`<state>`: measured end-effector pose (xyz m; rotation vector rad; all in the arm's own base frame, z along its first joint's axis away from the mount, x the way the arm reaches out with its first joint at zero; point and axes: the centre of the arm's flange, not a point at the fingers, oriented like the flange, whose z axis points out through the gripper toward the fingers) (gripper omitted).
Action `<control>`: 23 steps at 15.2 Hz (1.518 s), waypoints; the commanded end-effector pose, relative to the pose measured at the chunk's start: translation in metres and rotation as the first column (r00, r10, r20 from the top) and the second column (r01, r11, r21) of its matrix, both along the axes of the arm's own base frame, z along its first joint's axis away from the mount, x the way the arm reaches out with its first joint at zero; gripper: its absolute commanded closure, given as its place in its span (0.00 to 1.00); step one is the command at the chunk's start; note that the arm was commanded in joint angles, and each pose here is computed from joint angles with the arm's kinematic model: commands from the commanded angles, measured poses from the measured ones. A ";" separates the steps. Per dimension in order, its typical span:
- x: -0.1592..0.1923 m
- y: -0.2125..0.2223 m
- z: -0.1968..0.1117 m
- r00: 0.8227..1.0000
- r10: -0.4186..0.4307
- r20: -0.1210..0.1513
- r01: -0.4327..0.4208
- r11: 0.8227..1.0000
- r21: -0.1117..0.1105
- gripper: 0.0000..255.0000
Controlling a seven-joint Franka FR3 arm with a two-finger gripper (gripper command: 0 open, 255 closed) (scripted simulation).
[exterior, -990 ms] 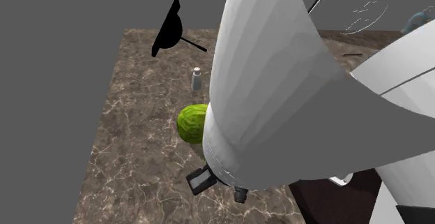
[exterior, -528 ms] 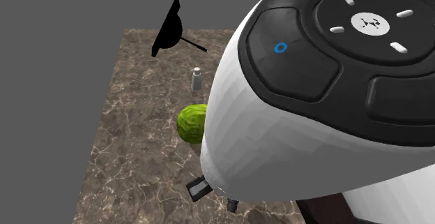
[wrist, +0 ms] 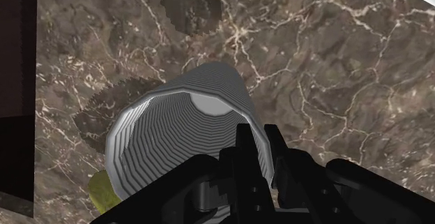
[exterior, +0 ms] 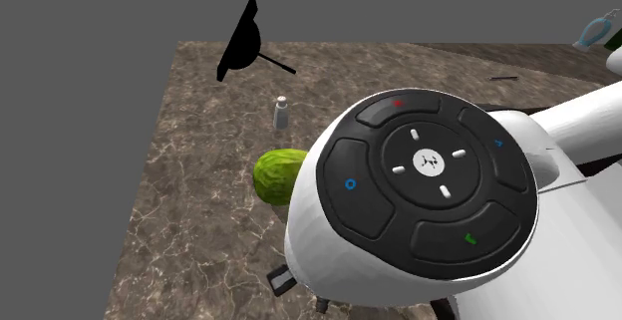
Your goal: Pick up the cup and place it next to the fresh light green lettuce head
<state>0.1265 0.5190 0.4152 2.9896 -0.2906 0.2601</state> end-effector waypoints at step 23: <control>-0.009 0.007 0.018 1.000 0.000 0.000 0.000 1.000 0.000 0.00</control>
